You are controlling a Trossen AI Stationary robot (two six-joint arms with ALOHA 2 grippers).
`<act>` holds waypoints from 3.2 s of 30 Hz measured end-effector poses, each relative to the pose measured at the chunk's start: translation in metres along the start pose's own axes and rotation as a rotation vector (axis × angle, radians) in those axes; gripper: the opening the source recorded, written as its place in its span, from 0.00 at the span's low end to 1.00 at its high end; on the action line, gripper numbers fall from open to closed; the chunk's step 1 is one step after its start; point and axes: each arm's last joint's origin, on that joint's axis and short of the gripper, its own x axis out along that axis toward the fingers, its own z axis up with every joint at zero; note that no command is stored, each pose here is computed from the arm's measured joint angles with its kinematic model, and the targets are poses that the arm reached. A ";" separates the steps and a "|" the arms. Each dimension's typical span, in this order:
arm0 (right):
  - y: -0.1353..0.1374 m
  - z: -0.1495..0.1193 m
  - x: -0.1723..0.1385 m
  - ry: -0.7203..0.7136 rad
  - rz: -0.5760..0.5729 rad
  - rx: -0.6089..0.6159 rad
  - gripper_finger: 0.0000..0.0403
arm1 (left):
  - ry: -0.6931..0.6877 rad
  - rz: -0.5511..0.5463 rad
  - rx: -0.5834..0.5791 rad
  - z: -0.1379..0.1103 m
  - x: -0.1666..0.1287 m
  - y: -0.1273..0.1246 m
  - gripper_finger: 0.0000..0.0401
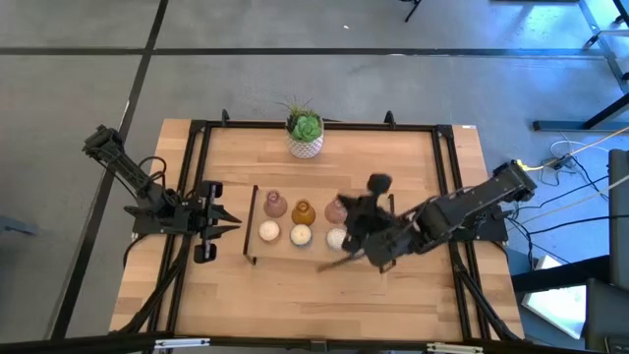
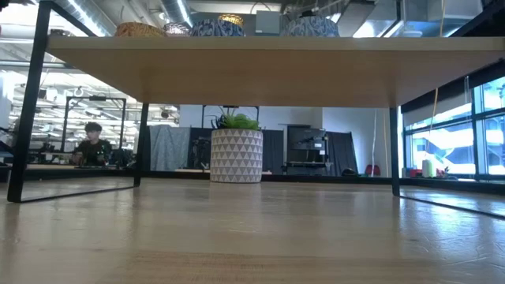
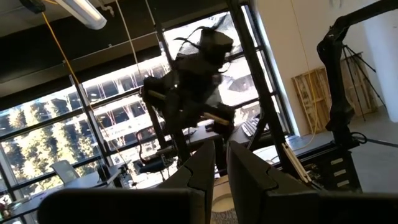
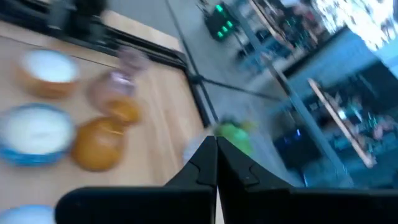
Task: Pick & Place candle stick holders
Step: Adjust the pink glass candle on the shelf
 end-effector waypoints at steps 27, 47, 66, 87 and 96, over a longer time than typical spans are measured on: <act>-0.108 -0.150 0.068 -0.274 0.398 0.462 0.00 | 0.006 0.002 0.014 -0.001 0.000 0.000 0.09; -0.063 -0.175 0.131 -0.125 0.646 0.496 0.00 | 0.008 0.005 0.013 -0.001 0.000 0.000 0.09; -0.059 -0.171 0.128 -0.174 0.757 0.491 0.00 | 0.007 0.005 0.013 0.000 0.000 0.000 0.09; -0.052 -0.167 0.122 -0.172 0.836 0.513 0.00 | 0.007 0.005 0.013 0.000 0.000 0.000 0.09; -0.044 -0.164 0.118 -0.150 0.733 0.500 0.00 | 0.007 0.005 0.013 0.000 0.000 0.000 0.09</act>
